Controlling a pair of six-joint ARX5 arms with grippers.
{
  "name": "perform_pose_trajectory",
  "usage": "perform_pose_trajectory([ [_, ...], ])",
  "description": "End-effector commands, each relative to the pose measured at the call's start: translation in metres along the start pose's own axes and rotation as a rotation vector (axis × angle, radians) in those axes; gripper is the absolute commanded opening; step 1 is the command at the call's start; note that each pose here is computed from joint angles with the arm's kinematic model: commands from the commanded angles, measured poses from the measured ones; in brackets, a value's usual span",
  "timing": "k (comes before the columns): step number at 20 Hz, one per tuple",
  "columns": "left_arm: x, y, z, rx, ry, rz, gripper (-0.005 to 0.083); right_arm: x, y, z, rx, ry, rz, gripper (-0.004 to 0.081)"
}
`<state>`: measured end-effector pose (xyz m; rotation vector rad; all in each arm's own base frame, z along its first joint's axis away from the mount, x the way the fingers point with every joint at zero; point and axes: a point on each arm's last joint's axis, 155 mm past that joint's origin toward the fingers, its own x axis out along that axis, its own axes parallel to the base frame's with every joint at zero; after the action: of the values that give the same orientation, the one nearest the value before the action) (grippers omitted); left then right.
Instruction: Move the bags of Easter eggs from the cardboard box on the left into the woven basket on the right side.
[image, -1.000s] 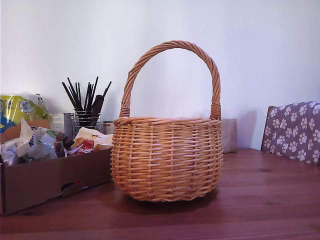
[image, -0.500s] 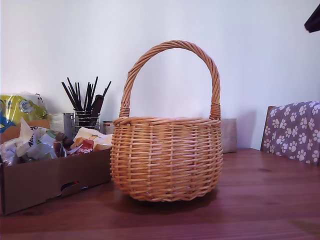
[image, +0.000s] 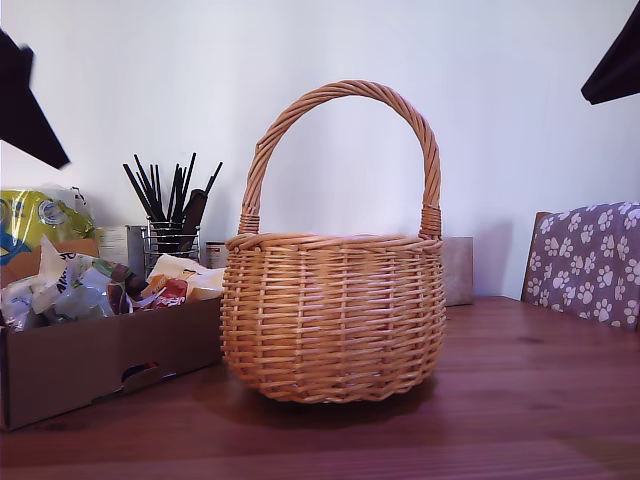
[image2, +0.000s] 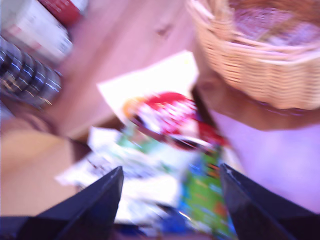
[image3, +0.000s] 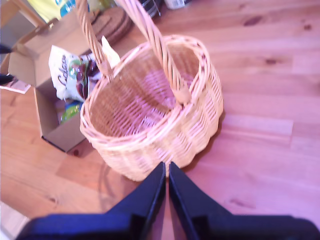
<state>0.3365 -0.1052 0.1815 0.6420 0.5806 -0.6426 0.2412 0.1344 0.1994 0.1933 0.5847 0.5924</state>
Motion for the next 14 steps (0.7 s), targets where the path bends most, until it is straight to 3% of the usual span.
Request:
perform_pose_trajectory([
  [1,0.014,0.011,0.002,0.021,-0.005,0.031,0.06,-0.001,0.004,0.01,-0.02,-0.025,0.013,-0.0012],
  [3,0.031,0.018,-0.003,0.07,0.017,0.048,0.0625,0.0,0.004,0.01,-0.02,-0.024,0.012,-0.0012],
  [7,0.063,0.008,-0.018,0.106,0.074,-0.028,0.0625,0.001,0.003,0.009,-0.037,-0.019,0.011,-0.0012],
  [14,0.104,0.017,-0.023,0.158,0.137,-0.106,0.0625,0.001,0.003,0.008,-0.044,-0.016,0.011,-0.0012],
])
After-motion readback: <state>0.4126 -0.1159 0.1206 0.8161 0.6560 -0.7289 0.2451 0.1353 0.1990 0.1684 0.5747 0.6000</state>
